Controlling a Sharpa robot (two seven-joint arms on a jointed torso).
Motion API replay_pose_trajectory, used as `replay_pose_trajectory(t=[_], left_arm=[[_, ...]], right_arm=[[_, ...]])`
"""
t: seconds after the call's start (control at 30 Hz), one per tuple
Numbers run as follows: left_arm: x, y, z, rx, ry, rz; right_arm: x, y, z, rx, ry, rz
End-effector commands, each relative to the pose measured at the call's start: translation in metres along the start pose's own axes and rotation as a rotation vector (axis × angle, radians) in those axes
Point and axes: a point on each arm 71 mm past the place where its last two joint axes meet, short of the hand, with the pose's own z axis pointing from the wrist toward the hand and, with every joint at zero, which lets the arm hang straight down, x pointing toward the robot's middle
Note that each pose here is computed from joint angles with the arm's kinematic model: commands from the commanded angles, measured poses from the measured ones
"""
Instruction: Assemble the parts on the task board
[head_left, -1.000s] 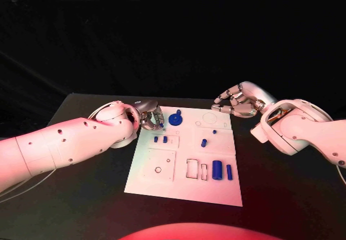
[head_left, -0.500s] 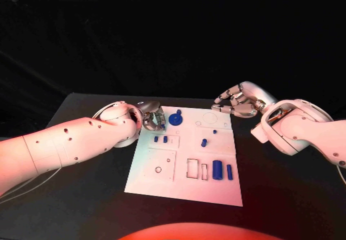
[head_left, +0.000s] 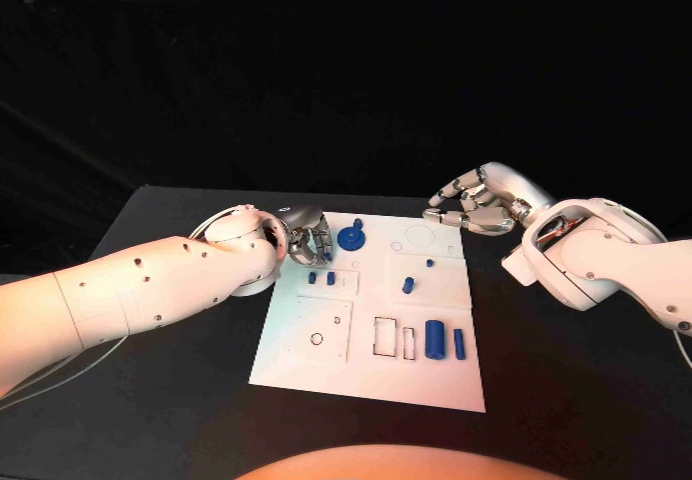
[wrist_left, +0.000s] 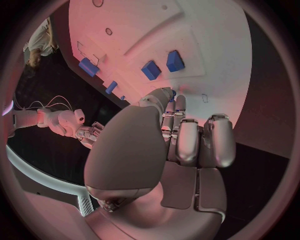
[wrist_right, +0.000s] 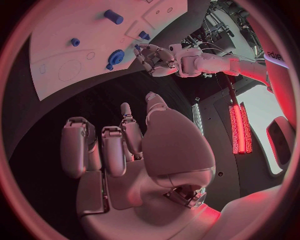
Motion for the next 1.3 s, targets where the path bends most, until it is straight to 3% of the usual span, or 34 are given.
replay_pose_trajectory(t=[0.03, 1.3], left_arm=[[0.0023, -0.001, 0.0004, -0.003, 0.027, 0.005], [0.0039, -0.0005, 0.0039, -0.018, 0.036, 0.019]], right_arm=[[0.001, 0.0011, -0.0003, -0.011, 0.008, -0.004], [0.0009, 0.0012, -0.0006, -0.012, 0.009, -0.004]])
